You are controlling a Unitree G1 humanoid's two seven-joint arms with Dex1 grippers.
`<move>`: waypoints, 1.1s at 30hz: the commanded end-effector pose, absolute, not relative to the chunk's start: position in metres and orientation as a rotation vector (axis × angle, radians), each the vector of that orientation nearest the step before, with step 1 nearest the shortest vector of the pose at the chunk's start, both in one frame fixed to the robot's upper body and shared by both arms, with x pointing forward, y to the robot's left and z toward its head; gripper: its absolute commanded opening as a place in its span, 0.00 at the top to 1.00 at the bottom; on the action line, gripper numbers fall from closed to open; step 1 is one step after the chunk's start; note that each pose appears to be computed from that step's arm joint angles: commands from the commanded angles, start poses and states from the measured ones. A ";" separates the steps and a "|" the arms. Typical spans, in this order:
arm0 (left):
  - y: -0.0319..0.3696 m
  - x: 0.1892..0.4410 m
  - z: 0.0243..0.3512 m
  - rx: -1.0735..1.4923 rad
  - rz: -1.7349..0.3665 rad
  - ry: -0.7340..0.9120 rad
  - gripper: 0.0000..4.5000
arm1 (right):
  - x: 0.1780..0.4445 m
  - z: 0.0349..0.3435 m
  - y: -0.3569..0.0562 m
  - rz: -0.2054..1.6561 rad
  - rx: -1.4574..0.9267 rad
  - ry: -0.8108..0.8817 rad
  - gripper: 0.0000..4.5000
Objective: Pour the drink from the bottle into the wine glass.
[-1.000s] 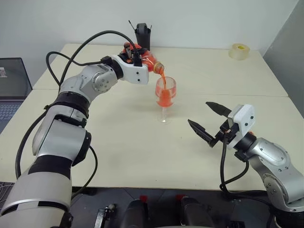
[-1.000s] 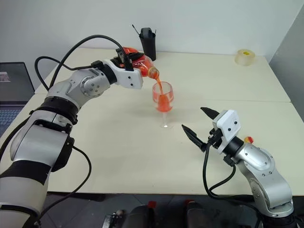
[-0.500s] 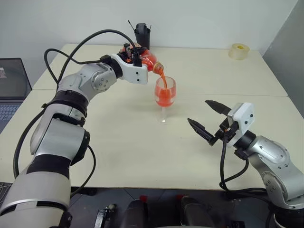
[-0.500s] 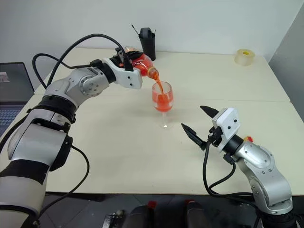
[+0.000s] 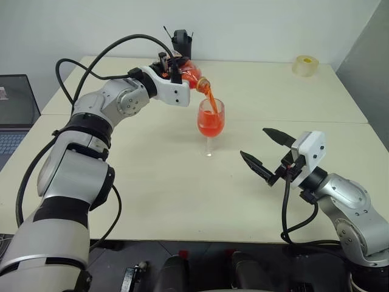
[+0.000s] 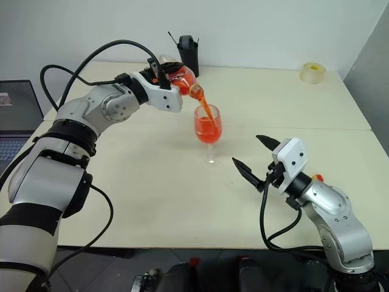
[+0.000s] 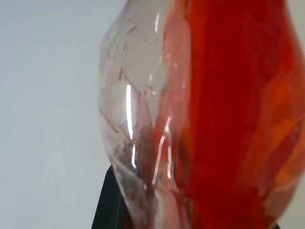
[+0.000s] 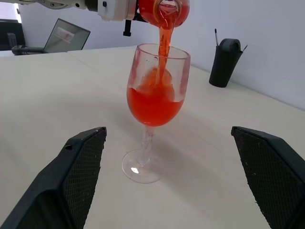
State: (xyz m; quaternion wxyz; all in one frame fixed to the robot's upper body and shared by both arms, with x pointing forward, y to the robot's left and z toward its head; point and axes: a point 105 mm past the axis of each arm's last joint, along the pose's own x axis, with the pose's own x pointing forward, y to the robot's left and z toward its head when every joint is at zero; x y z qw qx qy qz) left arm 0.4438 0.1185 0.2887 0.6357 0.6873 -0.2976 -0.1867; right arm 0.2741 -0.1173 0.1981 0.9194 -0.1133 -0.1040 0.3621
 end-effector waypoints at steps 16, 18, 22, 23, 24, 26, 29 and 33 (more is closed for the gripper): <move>0.124 0.444 0.297 1.176 -0.503 -0.577 0.81 | 0.268 0.217 -0.107 0.813 -0.262 -0.281 0.00; 0.123 0.443 0.295 1.115 -0.532 -0.562 0.81 | 0.269 0.220 -0.106 0.819 -0.266 -0.291 0.00; 0.130 0.444 0.290 0.964 -0.551 -0.515 0.82 | 0.269 0.228 -0.105 0.833 -0.272 -0.305 0.00; 0.134 0.445 0.289 0.904 -0.549 -0.495 0.82 | 0.269 0.231 -0.106 0.838 -0.272 -0.310 0.00; 0.139 0.447 0.287 0.814 -0.544 -0.471 0.82 | 0.270 0.238 -0.105 0.847 -0.268 -0.319 0.00; 0.153 0.450 0.281 0.638 -0.519 -0.422 0.82 | 0.274 0.248 -0.103 0.869 -0.245 -0.296 0.00; 0.180 0.454 0.266 0.391 -0.429 -0.352 0.82 | 0.285 0.261 -0.100 0.873 -0.179 -0.168 0.00; 0.220 0.450 0.234 0.131 -0.268 -0.255 0.82 | 0.274 0.296 -0.076 1.018 -0.146 -0.183 0.00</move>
